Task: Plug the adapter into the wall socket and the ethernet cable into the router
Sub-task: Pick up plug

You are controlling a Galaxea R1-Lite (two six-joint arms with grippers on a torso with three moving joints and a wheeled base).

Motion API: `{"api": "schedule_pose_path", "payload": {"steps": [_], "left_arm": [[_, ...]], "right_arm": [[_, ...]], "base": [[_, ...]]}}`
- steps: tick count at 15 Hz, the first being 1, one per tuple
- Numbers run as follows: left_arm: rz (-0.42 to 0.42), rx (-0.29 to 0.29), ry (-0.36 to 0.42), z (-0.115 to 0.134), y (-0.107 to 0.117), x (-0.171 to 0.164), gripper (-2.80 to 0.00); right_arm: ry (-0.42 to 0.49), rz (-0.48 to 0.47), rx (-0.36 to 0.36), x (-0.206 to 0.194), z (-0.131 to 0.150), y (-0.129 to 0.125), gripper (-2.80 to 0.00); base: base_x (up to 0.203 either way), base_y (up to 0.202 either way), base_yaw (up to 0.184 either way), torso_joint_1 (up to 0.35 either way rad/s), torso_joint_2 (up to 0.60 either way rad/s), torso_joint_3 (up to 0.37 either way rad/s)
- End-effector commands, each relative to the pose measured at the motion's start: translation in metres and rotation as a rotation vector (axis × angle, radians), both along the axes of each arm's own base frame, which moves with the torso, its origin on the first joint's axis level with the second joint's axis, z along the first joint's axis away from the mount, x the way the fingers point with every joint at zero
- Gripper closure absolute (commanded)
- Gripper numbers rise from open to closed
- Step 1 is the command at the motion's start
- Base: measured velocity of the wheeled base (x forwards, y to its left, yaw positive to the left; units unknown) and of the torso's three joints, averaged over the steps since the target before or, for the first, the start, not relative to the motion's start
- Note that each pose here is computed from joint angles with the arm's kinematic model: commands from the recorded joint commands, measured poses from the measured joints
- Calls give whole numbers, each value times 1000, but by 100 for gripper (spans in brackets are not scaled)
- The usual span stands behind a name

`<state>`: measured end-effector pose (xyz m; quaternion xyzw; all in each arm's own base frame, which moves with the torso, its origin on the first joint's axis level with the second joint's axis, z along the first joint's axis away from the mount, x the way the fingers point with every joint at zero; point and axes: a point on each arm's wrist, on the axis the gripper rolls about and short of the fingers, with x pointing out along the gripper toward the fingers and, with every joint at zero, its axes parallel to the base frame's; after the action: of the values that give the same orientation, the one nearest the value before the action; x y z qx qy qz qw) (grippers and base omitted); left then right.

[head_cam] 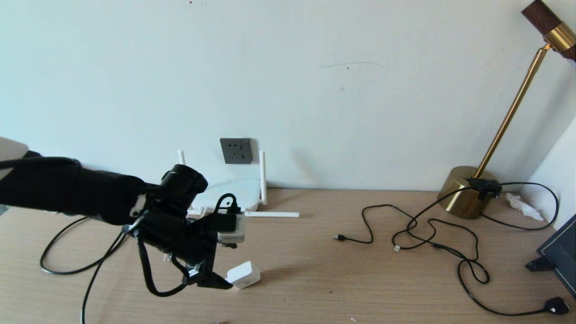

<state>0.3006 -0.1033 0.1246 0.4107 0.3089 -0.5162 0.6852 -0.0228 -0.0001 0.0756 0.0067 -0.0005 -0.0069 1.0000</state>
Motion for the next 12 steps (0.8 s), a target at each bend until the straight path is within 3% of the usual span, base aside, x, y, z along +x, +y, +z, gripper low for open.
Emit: {"api": "schedule_pose_path", "payload": {"steps": [1, 12], "left_arm": [[14, 2, 36, -10, -2, 7, -280], [18, 3, 87, -26, -16, 15, -280]], "right_arm": [[1, 0, 0, 0, 0, 0, -280], [0, 0, 0, 0, 0, 0, -280]], "base": [[0, 0, 0, 0, 0, 0], [0, 0, 0, 0, 0, 0]]}}
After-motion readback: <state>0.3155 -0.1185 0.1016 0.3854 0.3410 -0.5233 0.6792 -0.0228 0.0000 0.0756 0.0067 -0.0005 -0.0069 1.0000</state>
